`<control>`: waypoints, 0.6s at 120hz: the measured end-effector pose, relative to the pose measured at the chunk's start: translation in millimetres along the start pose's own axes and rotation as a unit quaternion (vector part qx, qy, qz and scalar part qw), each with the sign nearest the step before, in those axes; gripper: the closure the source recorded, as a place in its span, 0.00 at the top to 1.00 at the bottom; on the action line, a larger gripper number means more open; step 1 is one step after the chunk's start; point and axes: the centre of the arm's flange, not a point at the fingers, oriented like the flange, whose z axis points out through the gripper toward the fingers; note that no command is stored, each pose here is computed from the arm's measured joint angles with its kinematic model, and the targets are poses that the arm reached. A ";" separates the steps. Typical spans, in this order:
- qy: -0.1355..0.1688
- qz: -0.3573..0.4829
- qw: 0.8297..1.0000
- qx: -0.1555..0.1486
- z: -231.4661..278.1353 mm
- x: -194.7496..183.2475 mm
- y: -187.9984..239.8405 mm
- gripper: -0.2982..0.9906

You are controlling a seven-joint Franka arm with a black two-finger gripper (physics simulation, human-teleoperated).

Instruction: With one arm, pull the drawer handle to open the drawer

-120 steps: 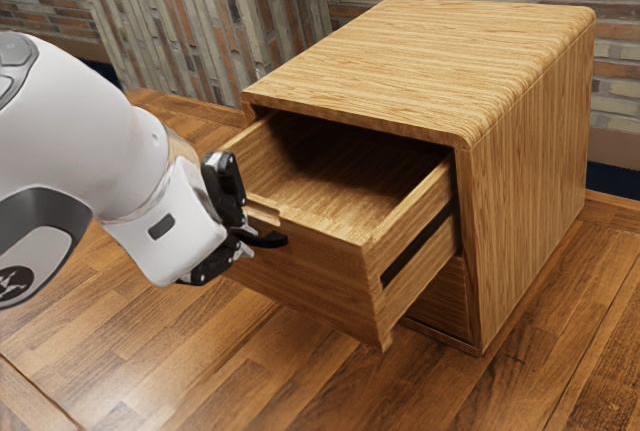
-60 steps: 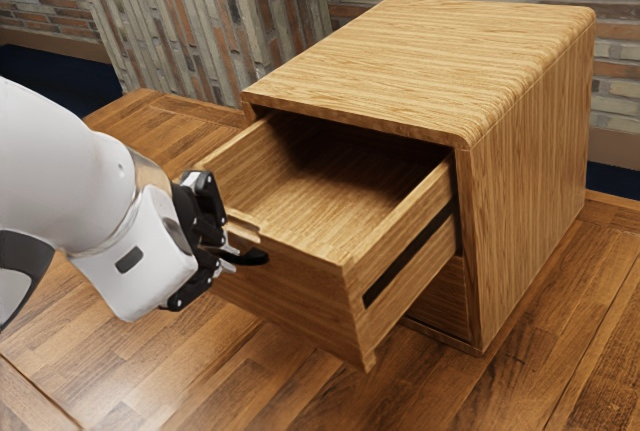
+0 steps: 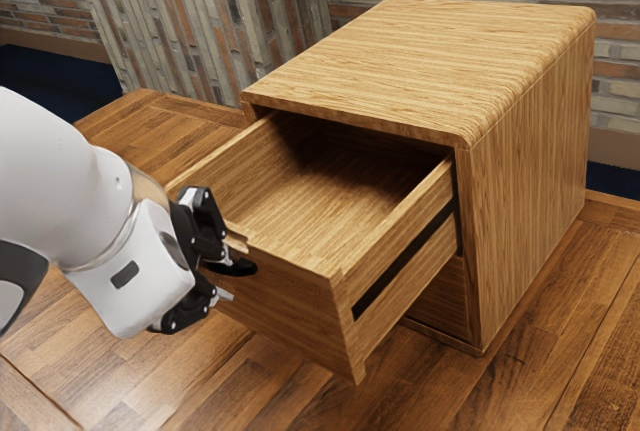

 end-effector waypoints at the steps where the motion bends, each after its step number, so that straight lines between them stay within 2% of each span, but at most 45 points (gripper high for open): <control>1: 0.000 0.000 1.000 -0.001 -0.1 0.1 0.1 0.26; 18: 0.002 0.002 1.000 -0.006 -2.0 3.2 3.6 0.33; 31: 0.006 0.003 1.000 -0.003 -12.5 3.8 1.9 0.30; 38: 0.008 0.008 1.000 0.004 -28.2 9.0 1.7 0.25; 55: 0.029 0.015 0.999 0.021 -84.8 29.2 -4.6 0.32; 59: 0.045 0.005 0.999 0.021 -110.9 38.5 -30.4 0.37; 64: 0.057 -0.025 0.998 0.007 -136.1 46.6 -83.9 0.44; 72: 0.044 -0.128 0.990 -0.034 -132.3 3.4 -161.8 0.53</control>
